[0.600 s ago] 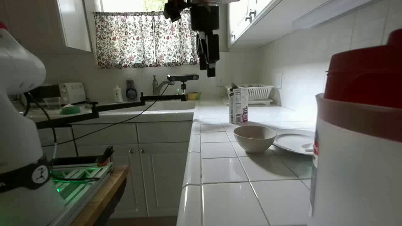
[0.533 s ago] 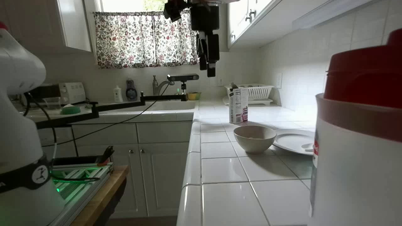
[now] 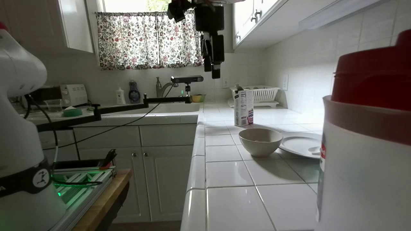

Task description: Remove the spoon from the plate

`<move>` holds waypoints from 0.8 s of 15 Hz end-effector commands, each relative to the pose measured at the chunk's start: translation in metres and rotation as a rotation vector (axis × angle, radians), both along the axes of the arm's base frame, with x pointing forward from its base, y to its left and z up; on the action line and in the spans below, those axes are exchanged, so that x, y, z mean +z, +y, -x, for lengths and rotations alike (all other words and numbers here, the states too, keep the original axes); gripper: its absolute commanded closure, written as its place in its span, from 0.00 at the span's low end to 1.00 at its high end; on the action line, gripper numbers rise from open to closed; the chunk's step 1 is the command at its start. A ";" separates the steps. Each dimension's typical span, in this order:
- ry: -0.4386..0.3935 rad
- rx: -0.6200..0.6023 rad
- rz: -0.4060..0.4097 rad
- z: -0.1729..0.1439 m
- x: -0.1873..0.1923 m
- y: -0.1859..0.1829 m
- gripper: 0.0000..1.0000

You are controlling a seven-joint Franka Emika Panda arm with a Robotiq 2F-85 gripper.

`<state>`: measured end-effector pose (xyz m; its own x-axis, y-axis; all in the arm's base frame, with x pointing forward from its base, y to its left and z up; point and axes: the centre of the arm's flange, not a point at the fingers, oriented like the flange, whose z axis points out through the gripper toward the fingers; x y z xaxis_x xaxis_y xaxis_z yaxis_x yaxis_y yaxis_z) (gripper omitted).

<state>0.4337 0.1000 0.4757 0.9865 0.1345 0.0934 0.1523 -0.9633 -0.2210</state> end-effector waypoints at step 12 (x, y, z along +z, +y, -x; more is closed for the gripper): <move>-0.183 -0.082 -0.015 -0.074 -0.039 -0.022 0.00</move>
<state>0.4709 0.0825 0.4535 0.9750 0.0560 0.2149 0.1009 -0.9738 -0.2039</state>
